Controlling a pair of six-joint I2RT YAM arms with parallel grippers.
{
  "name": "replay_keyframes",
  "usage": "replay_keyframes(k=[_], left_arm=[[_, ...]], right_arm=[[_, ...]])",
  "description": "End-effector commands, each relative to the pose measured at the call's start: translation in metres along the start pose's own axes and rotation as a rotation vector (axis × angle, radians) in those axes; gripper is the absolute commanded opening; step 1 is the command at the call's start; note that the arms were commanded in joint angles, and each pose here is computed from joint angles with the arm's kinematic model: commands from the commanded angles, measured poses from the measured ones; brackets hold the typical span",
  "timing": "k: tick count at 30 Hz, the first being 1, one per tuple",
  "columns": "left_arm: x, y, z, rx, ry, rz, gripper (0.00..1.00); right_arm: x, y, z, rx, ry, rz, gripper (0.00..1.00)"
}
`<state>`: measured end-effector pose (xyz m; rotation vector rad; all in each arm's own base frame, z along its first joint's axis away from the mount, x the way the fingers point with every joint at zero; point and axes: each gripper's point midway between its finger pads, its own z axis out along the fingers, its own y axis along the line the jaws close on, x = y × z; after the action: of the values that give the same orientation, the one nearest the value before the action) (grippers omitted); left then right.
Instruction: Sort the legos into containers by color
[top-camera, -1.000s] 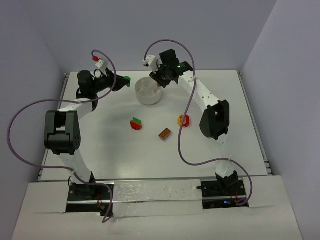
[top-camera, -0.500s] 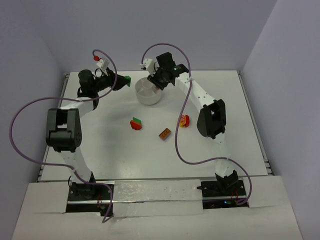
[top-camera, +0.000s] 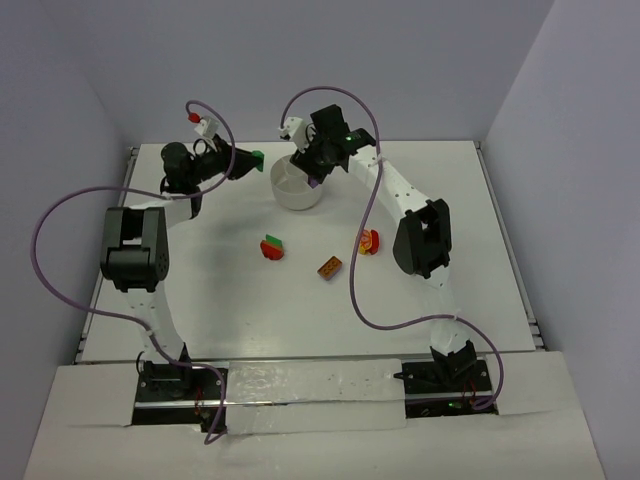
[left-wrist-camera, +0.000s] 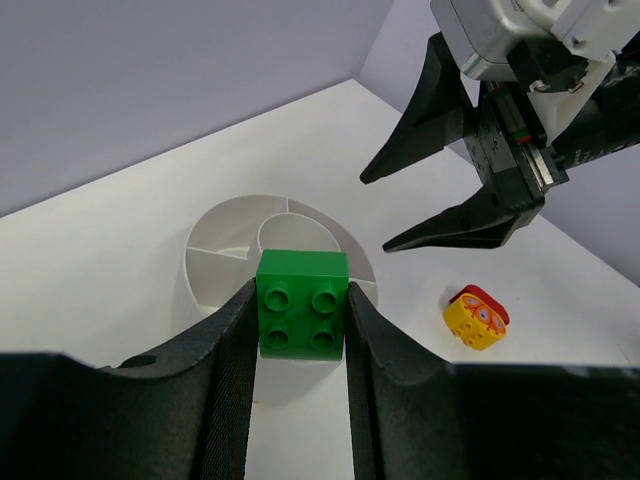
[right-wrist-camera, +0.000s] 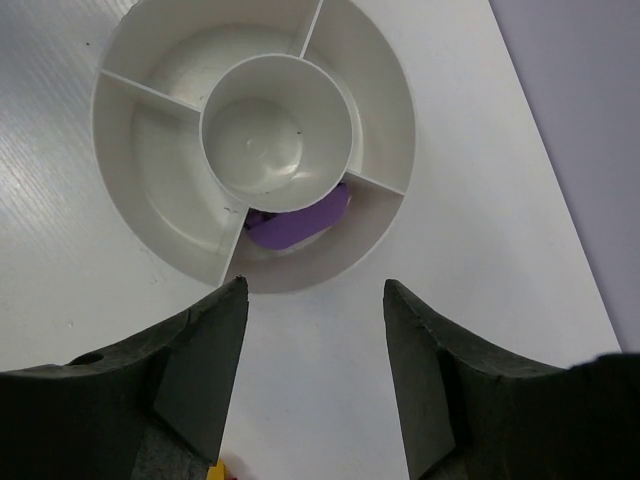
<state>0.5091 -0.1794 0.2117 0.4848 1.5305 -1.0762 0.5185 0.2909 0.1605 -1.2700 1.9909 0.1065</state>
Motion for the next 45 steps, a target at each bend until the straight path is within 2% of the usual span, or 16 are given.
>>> replay_keyframes(k=[1,2,3,4,11,17,23,45], left_arm=[[-0.035,-0.017,0.005,0.126,-0.106,0.094,0.11],[-0.035,-0.017,0.006,0.135,-0.118,0.097,0.11],[-0.030,-0.016,0.006,0.152,-0.118,0.069,0.13],[-0.036,-0.019,0.006,0.165,-0.137,0.103,0.13],[-0.024,-0.004,0.017,0.228,-0.165,0.060,0.13],[-0.010,0.008,0.023,0.233,-0.142,0.058,0.13],[0.000,0.005,0.033,0.287,-0.110,0.051,0.14],[0.035,0.020,0.054,0.269,-0.054,0.012,0.24]], right_arm=[[-0.045,-0.011,-0.038,0.044,-0.125,0.008,0.68],[-0.049,-0.010,-0.043,0.044,-0.137,0.013,0.69],[-0.051,-0.011,-0.048,0.046,-0.145,0.023,0.76],[-0.054,-0.011,-0.053,0.046,-0.156,0.028,0.76],[-0.081,-0.018,-0.105,0.070,-0.254,0.098,0.79],[-0.080,-0.035,-0.127,0.102,-0.278,0.143,0.85],[-0.070,-0.040,-0.129,0.104,-0.261,0.154,0.86],[-0.056,-0.047,-0.128,0.090,-0.236,0.173,0.88]])
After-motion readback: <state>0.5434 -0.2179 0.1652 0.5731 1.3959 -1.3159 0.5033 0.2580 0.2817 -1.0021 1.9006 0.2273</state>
